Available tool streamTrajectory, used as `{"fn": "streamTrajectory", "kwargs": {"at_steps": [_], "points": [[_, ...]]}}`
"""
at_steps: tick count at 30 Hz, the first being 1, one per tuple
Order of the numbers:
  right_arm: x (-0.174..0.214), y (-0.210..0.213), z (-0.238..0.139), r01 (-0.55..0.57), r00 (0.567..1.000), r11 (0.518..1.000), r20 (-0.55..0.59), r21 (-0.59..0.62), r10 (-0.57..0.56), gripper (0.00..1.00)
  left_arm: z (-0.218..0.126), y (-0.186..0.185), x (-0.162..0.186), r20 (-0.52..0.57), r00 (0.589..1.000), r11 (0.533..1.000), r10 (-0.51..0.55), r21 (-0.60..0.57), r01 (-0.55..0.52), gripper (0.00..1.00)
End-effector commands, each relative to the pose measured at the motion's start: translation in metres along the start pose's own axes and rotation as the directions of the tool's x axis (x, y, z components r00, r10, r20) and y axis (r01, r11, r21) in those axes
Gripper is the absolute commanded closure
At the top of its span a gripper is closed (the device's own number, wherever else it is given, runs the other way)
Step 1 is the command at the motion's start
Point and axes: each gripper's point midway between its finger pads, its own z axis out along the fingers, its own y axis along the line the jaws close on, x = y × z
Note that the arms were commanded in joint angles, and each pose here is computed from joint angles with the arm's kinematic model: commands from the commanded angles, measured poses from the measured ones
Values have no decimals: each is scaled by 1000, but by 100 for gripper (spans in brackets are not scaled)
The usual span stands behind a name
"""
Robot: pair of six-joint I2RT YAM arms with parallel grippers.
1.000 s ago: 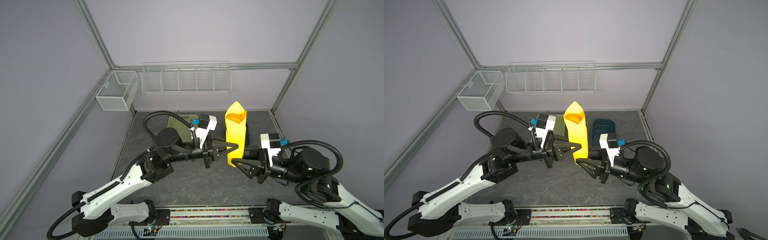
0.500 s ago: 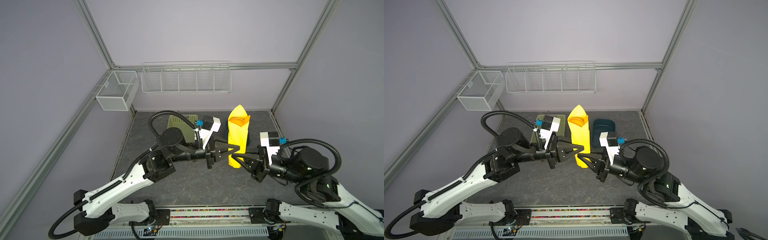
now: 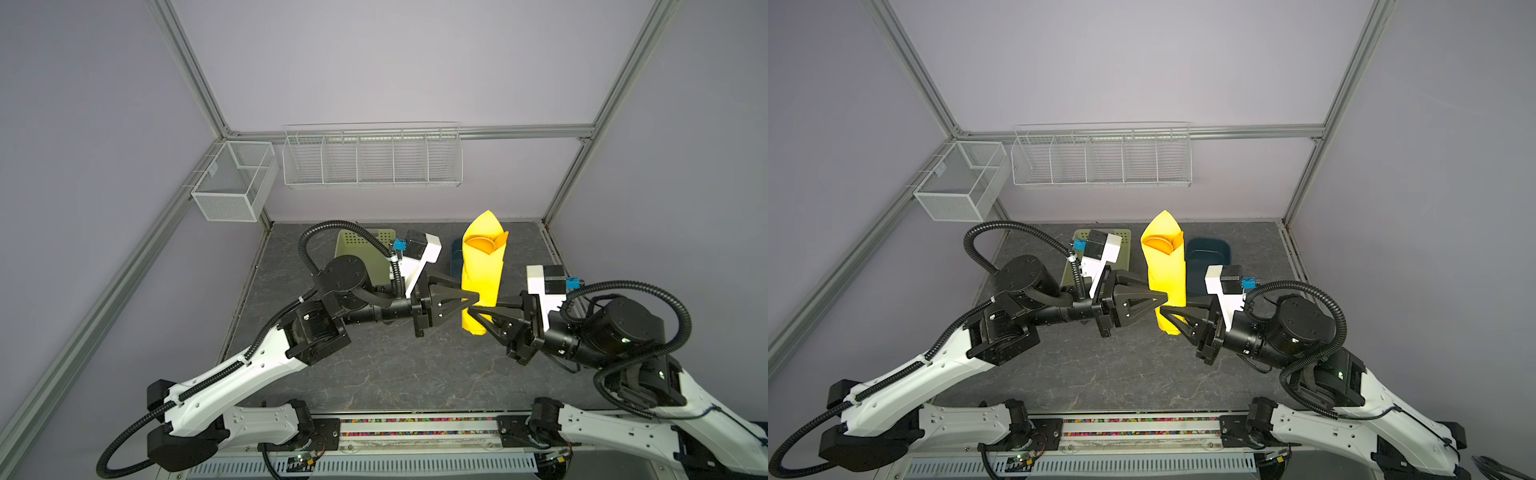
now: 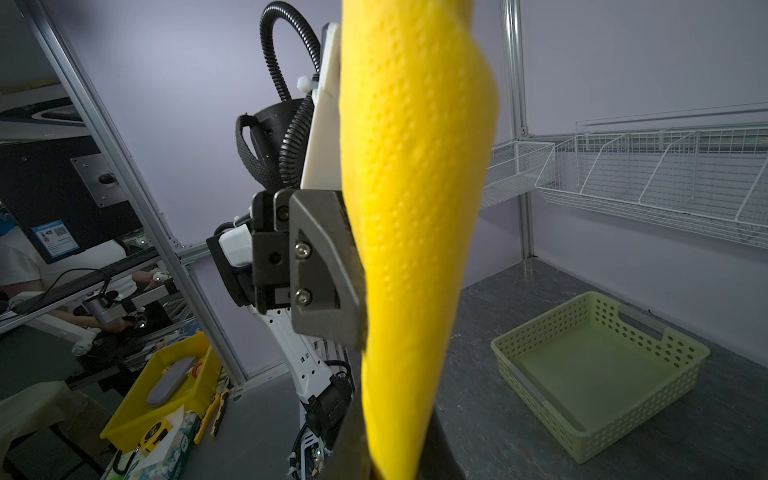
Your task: Place the utensils on the paper napkin and roll it up
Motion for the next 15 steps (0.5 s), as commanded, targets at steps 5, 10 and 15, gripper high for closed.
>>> {"fn": "streamTrajectory", "kwargs": {"at_steps": [5,10,15], "points": [[-5,4,-2,11,1000,1000,27,-18,-10,94,-8,-5,-15,56,998,1000,31,-5,-31,93],[-6,4,-3,8,999,1000,32,-20,-8,94,-11,-2,-17,71,997,999,35,-27,-34,98],[-4,1,-5,1,1000,1000,25,-2,-1,71,-12,2,-18,74,996,997,44,-59,-40,100]]}}
